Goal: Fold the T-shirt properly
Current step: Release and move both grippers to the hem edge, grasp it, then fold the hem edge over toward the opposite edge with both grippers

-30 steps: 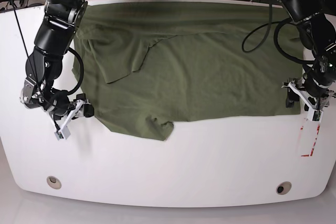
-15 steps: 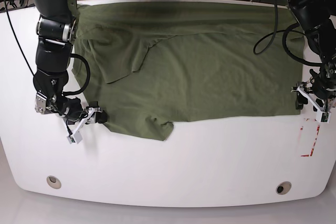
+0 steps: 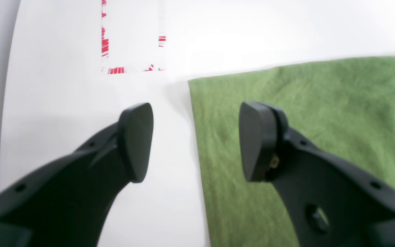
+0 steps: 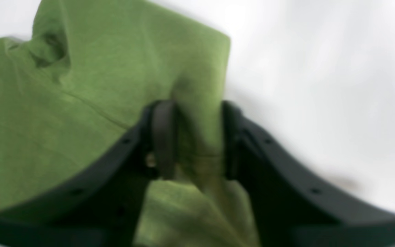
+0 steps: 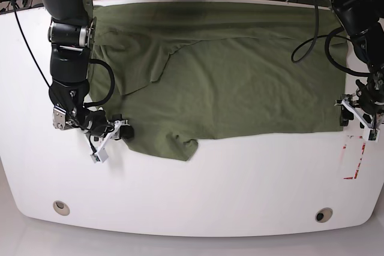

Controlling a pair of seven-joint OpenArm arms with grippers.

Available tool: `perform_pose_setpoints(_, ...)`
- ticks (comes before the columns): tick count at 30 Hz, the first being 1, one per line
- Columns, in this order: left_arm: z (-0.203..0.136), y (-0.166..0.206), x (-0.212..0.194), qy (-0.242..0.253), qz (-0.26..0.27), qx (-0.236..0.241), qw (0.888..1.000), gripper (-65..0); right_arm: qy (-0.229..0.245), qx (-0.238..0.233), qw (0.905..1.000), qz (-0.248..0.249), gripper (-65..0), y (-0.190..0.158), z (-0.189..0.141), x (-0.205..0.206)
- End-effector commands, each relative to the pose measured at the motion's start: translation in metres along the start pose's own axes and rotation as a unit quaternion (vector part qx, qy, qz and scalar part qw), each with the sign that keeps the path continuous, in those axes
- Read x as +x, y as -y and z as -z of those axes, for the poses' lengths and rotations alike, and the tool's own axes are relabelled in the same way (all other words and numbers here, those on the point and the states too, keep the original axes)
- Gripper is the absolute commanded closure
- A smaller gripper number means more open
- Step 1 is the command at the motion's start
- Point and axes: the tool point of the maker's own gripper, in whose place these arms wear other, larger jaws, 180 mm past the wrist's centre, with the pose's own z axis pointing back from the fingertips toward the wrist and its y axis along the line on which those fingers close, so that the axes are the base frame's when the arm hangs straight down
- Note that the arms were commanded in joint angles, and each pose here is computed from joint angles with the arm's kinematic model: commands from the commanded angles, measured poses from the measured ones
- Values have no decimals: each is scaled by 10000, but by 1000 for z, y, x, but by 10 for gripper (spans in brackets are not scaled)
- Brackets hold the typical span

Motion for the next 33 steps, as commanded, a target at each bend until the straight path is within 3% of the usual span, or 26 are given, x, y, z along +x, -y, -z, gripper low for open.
perform_pose_setpoints(1, -4, -17, 31, 381, -61, 204, 9990, -379, 275, -40, 9996, -101, -130, 6, -10, 25)
perform_pose_setpoints(6, 18, -42, 18, 79, -936, 690, 9932, -519, 298, -40, 9995, -102, -36, 6, -10, 26)
perform_pose_setpoints(8, 25, -46, 16, 83, -1175, 755, 9902, -544, 297, -55, 9995, -103, 0, 7, -11, 26)
perform_pose_setpoints(23, 72, -17, -9, -151, -1666, 263, 9856, -551, 296, -72, 9995, -110, 0, 9, -13, 26)
perform_pose_setpoints(33, 77, 5, -11, -298, -1308, -47, 9909, -547, 316, -76, 9994, -106, 0, 9, -13, 28)
